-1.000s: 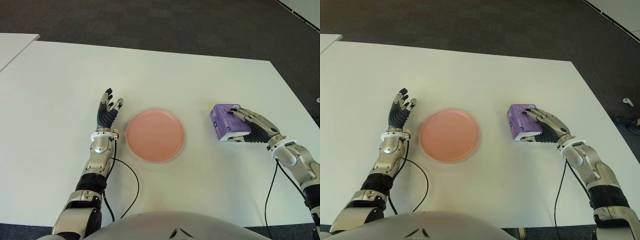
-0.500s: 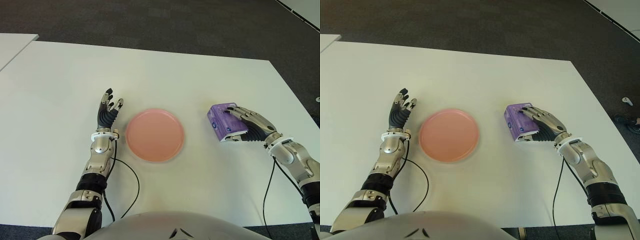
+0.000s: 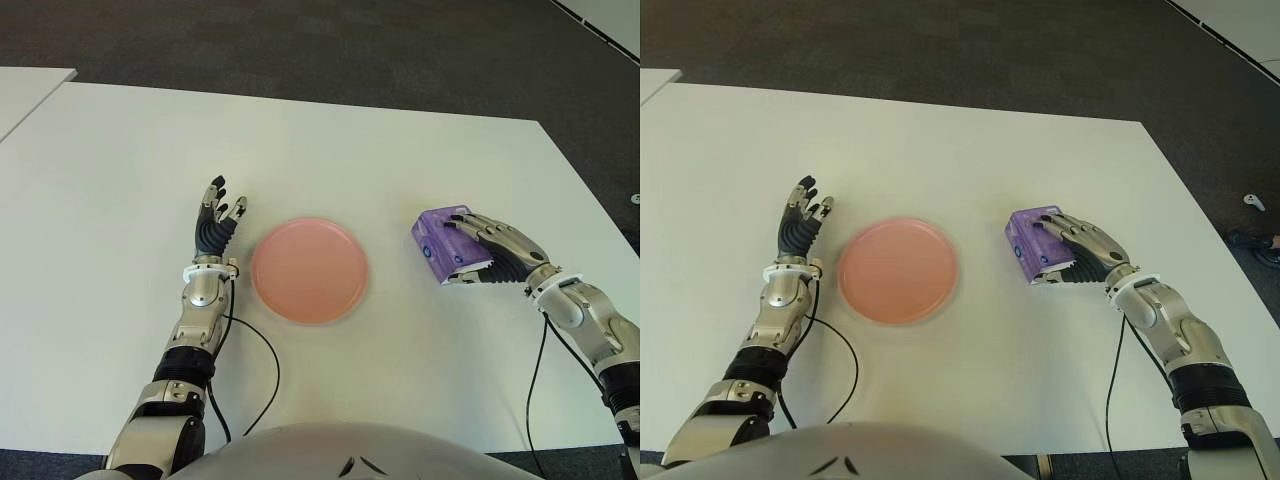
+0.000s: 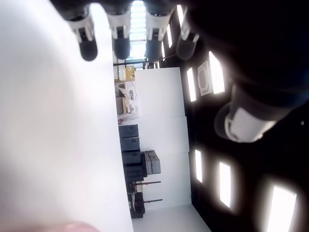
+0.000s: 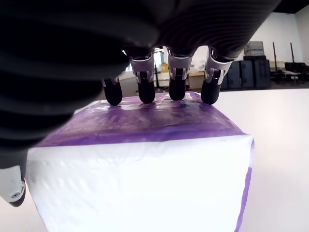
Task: Put the tissue paper into the plate.
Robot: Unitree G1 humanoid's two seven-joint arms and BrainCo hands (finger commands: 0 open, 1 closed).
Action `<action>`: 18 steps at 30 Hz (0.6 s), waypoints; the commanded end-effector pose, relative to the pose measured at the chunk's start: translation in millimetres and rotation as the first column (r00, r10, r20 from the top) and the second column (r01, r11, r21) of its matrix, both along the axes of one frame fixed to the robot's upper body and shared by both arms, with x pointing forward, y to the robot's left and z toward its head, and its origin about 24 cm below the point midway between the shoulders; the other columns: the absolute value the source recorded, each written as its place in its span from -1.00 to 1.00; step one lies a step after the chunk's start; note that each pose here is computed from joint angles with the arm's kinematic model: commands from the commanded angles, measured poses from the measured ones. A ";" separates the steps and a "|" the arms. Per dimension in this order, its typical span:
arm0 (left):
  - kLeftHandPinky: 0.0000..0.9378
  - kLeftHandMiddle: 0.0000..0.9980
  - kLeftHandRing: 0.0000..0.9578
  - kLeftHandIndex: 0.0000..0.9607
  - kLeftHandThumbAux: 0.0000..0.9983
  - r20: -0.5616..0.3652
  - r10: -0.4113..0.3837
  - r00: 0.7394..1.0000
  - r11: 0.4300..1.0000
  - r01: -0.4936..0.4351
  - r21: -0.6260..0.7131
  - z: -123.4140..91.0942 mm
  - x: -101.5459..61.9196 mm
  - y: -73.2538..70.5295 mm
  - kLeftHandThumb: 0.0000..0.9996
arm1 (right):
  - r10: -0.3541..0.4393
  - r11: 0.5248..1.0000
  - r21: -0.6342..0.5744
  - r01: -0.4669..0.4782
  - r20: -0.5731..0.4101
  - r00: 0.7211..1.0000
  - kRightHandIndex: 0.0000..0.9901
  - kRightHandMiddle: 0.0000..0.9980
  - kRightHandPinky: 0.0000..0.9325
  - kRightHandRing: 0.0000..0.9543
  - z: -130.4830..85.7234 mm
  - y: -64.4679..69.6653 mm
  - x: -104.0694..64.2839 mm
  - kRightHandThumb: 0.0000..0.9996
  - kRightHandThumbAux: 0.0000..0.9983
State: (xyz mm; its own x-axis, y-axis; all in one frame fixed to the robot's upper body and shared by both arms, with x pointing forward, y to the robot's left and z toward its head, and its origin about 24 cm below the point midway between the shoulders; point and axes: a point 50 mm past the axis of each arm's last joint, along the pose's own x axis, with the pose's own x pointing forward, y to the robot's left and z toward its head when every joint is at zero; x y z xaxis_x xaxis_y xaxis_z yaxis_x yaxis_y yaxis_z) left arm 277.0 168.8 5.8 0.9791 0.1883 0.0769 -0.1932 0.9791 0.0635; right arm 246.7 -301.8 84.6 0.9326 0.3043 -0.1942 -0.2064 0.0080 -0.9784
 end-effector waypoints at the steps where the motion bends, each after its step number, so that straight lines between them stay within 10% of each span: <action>1: -1.00 -1.00 -1.00 -1.00 0.10 -0.035 0.004 0.999 1.000 -0.004 -0.006 -5.4 -2.3 -1.0 -1.00 | -0.021 0.999 -0.034 0.020 -0.037 0.999 -1.00 -0.96 -1.00 -1.00 -15.7 -4.1 -1.6 -0.28 0.00; 18: -1.00 -1.00 -1.00 -1.00 0.12 -0.024 0.012 1.000 1.000 -0.012 0.000 -5.2 -2.7 1.5 -1.00 | 0.018 0.976 -0.211 -0.044 -0.120 0.993 -1.00 -0.98 -1.00 -1.00 -45.1 -5.2 2.2 -0.31 0.04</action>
